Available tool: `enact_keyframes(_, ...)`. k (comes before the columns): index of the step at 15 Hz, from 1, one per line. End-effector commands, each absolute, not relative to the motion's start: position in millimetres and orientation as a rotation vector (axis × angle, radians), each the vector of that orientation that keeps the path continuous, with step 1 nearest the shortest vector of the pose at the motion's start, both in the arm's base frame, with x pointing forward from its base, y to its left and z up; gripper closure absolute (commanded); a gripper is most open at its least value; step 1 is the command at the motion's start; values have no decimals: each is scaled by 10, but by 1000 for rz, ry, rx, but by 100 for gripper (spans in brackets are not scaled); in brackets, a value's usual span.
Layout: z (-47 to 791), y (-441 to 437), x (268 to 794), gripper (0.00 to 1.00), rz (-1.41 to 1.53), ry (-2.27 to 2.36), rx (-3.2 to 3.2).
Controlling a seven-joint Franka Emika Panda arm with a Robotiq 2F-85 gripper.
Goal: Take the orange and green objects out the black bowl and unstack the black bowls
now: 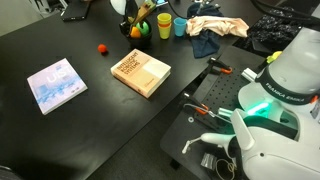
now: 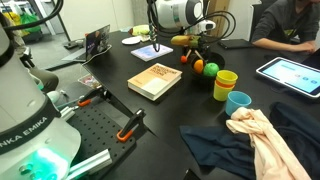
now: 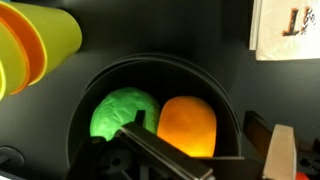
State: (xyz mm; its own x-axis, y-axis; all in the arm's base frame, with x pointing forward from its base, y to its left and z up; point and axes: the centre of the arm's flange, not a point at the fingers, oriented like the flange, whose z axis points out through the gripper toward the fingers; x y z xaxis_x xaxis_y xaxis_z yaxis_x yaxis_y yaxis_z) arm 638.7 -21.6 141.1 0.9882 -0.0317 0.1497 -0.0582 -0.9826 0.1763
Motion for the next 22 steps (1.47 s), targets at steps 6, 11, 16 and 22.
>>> enact_keyframes(6, 1328, -149, 6525, 0, 217, 163, 2878)
enact_keyframes(11, 1583, -219, 6553, 0, 240, 149, 2978)
enact_keyframes(16, 1739, -384, 6630, 0, 271, 94, 2989)
enact_keyframes(22, 1625, -497, 6609, 0, 236, 96, 2952)
